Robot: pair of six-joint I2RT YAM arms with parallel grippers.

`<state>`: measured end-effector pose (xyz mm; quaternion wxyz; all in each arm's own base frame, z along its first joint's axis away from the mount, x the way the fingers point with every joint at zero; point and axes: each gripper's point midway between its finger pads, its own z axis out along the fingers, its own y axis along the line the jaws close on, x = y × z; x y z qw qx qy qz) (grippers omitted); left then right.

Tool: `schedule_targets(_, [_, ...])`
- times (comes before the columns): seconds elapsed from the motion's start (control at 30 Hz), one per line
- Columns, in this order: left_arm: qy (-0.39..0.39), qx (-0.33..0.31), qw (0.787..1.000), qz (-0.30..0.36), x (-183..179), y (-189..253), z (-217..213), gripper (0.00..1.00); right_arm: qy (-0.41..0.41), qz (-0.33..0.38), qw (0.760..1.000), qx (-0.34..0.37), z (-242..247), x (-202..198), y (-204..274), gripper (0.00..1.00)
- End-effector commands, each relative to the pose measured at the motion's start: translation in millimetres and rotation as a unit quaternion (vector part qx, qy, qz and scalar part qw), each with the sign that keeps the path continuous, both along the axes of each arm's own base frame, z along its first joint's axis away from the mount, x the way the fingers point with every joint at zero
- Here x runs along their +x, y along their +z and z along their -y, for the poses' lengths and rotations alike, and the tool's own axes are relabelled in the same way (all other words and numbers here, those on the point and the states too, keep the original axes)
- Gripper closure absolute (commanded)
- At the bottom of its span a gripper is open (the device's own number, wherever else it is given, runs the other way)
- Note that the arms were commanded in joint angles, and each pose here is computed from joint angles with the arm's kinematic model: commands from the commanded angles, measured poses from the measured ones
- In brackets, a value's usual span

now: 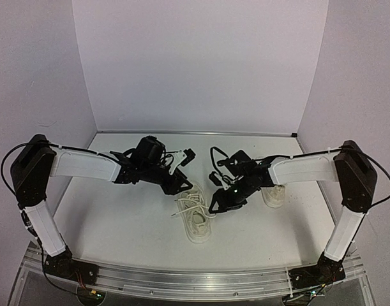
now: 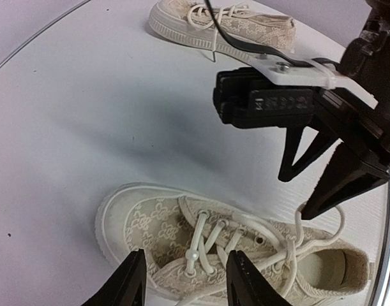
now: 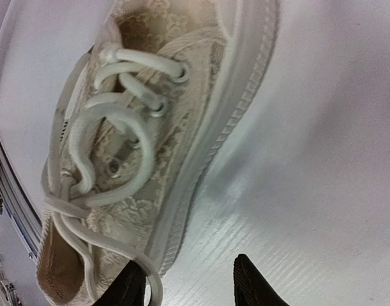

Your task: Tie the shoes

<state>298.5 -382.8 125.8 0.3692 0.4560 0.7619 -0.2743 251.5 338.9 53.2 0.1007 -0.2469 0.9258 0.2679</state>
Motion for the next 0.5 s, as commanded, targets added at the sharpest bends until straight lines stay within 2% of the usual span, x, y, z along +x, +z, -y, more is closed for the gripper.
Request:
schedule_targets(0.0, [-0.049, -0.045, 0.997, -0.027, -1.7, 18.1, 29.6, 0.55, -0.001, 0.023, 1.000, 0.009, 5.2, 16.6, 11.3, 0.56])
schedule_targets(0.2, [-0.066, -0.068, 0.993, -0.077, -3.6, 17.7, 47.0, 0.52, 0.005, 0.032, 0.999, 0.030, -2.9, 20.1, 25.4, 0.56])
schedule_targets(0.47, [-0.070, -0.045, 0.987, -0.141, -9.6, -4.3, 54.7, 0.49, 0.011, 0.040, 0.997, 0.061, -5.7, 15.1, 48.7, 0.55])
